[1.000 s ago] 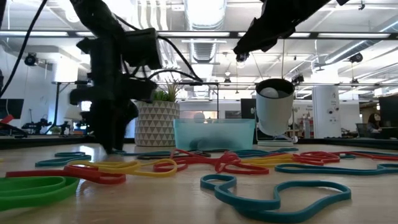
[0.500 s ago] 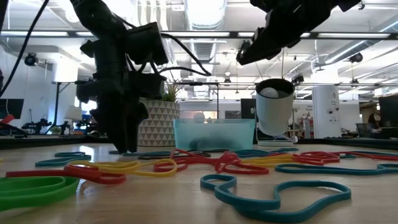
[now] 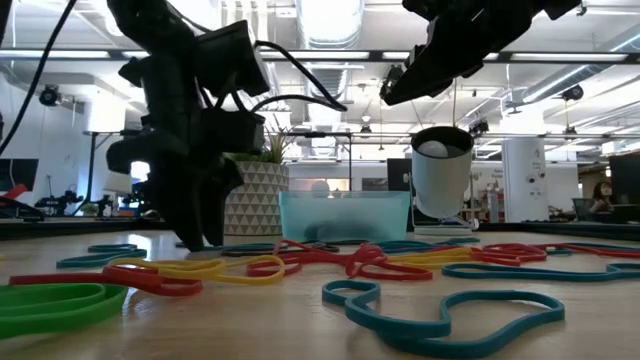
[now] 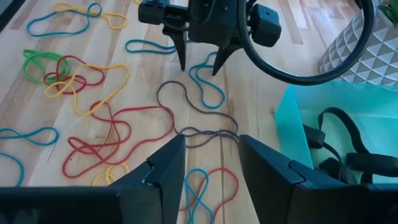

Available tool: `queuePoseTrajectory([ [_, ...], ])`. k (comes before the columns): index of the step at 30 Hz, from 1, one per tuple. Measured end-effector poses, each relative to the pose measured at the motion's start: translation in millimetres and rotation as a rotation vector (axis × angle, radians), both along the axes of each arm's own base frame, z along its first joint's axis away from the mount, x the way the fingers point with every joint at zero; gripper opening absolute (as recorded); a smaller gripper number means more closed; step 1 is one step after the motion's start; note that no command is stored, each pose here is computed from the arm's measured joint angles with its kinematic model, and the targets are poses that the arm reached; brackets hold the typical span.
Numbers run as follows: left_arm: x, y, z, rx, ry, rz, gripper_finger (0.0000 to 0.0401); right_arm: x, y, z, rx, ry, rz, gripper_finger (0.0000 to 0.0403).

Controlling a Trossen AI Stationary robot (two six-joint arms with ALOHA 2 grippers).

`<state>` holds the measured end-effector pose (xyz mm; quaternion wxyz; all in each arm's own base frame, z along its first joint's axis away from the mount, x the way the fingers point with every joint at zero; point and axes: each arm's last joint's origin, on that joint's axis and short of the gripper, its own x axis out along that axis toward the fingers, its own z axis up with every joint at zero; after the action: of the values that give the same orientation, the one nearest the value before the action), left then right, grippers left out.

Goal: Pick and place rubber bands into bin
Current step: Put the blue rubber band into the green bin

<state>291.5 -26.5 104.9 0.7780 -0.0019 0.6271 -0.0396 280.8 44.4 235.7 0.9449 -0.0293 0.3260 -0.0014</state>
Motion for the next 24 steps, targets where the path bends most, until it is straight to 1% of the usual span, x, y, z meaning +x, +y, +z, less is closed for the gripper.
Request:
queuePoseTrajectory([
  [5, -0.5, -3.0, -0.1, 0.01, 0.001, -0.004, 0.022, 0.1, 0.0, 0.1, 0.0, -0.002, 0.0, 0.0144],
  [8, -0.6, -3.2, -0.1, 0.009, 0.001, -0.004, 0.0206, 0.1, 0.0, 0.2, 0.001, -0.002, 0.0, 0.0143],
  [18, -0.7, -5.0, -2.9, -0.011, 0.015, -0.01, 0.0105, 0.1, 0.0, 0.2, 0.0, -0.002, 0.0, 0.0139],
  [24, -0.5, -6.3, -4.3, -0.036, 0.021, -0.017, 0.0064, 0.1, 0.0, 0.2, 0.001, -0.002, 0.0, 0.0139],
])
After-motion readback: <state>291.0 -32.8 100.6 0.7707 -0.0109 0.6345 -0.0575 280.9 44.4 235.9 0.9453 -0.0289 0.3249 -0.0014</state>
